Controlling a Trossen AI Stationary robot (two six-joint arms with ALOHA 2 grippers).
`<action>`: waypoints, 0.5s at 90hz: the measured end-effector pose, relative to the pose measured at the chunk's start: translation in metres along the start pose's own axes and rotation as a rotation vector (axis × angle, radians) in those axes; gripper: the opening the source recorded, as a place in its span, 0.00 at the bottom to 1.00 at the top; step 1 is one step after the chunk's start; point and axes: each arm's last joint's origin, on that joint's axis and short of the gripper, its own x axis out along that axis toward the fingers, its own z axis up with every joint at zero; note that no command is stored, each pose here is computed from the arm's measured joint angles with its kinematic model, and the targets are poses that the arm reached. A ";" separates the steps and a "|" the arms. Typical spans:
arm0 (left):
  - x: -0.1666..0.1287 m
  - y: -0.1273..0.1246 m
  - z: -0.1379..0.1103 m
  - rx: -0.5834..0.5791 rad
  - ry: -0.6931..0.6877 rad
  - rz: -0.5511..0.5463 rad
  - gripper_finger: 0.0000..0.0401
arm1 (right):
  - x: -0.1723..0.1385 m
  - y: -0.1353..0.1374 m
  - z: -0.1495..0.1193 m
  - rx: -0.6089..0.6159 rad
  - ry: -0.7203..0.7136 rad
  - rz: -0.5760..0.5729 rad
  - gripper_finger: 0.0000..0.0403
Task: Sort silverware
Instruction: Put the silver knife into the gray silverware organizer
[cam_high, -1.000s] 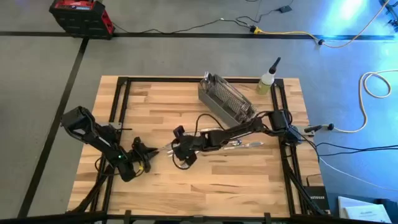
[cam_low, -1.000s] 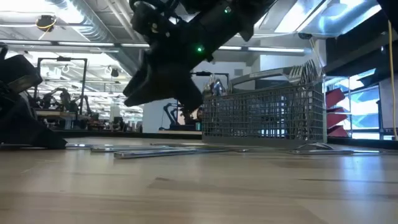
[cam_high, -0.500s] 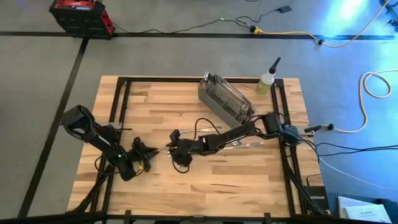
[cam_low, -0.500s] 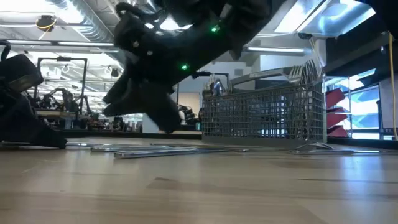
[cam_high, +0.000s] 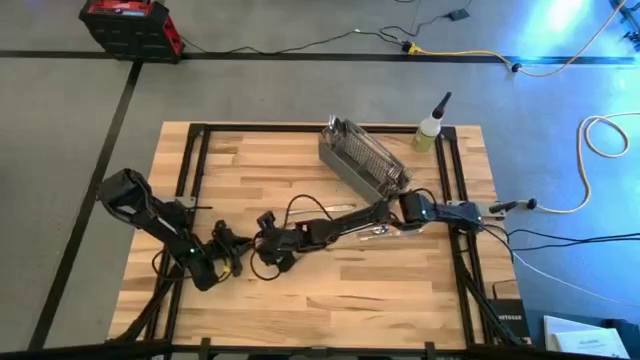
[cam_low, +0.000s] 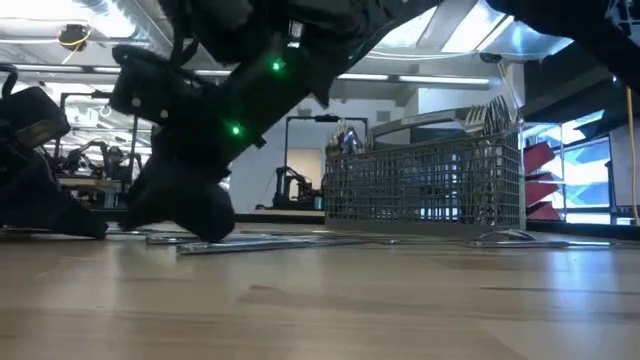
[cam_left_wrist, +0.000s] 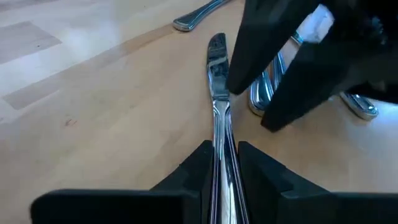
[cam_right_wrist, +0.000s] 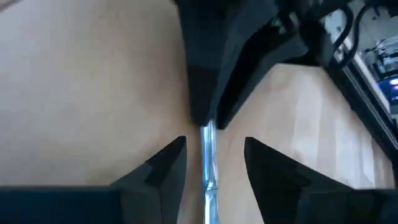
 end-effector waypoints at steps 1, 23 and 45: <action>0.000 0.000 0.000 0.000 0.000 0.000 0.13 | 0.000 0.000 0.000 0.003 -0.003 -0.001 0.39; 0.000 0.000 0.000 -0.003 0.000 -0.002 0.12 | 0.001 -0.002 -0.003 0.053 0.013 0.005 0.42; 0.000 -0.001 0.000 -0.001 -0.001 -0.007 0.11 | -0.011 0.002 0.000 0.072 0.129 0.072 0.36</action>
